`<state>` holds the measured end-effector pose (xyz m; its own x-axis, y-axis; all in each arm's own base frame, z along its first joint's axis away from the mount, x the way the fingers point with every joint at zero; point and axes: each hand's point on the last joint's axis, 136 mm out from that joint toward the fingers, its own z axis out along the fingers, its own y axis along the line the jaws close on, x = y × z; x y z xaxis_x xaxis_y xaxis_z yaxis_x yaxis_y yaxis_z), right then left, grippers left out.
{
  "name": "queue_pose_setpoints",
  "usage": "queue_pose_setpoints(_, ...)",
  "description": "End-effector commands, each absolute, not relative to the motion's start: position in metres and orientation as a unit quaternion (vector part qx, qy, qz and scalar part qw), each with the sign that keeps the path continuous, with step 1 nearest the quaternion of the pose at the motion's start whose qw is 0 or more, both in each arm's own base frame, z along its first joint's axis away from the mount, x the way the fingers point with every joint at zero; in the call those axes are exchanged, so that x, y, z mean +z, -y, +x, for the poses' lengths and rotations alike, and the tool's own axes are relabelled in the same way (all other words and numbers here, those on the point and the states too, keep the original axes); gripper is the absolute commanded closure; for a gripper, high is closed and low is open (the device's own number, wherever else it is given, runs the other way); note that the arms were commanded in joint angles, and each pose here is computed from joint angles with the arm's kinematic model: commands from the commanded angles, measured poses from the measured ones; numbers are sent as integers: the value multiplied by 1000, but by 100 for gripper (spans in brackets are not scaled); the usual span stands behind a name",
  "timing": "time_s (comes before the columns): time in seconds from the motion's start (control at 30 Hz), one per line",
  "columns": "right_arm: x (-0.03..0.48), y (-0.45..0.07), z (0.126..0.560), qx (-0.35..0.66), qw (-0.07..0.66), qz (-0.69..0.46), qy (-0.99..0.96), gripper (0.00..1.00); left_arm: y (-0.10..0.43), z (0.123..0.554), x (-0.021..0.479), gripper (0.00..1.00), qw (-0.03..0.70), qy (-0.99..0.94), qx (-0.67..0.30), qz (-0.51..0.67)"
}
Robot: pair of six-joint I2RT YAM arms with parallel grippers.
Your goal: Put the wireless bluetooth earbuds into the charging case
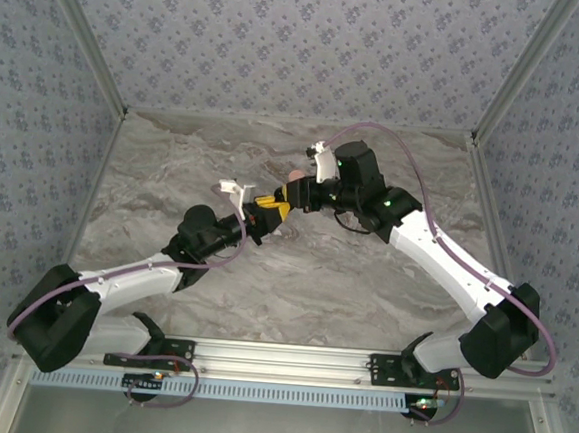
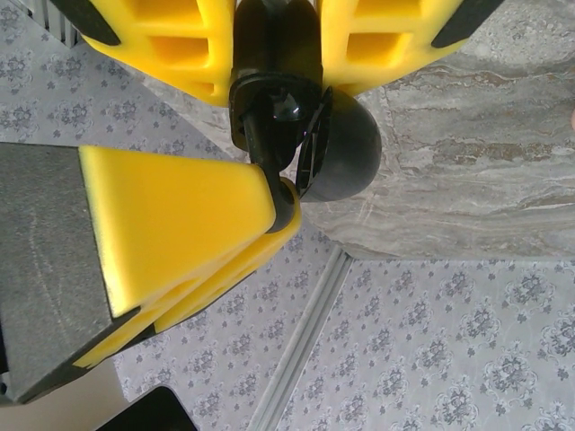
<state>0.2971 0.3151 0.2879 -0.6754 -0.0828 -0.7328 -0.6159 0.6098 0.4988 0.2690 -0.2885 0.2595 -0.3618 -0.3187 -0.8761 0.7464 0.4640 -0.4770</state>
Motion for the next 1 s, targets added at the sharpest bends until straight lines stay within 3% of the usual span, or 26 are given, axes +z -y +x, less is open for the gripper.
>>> queue_pose_setpoints(0.0,298,-313,289,388,353,-224,-821,80,286,266,297,82,573,-622,-508,163)
queue_pose_setpoints(0.97,296,-310,280,375,350,-243,-823,72,284,265,299,82,578,-623,-500,165)
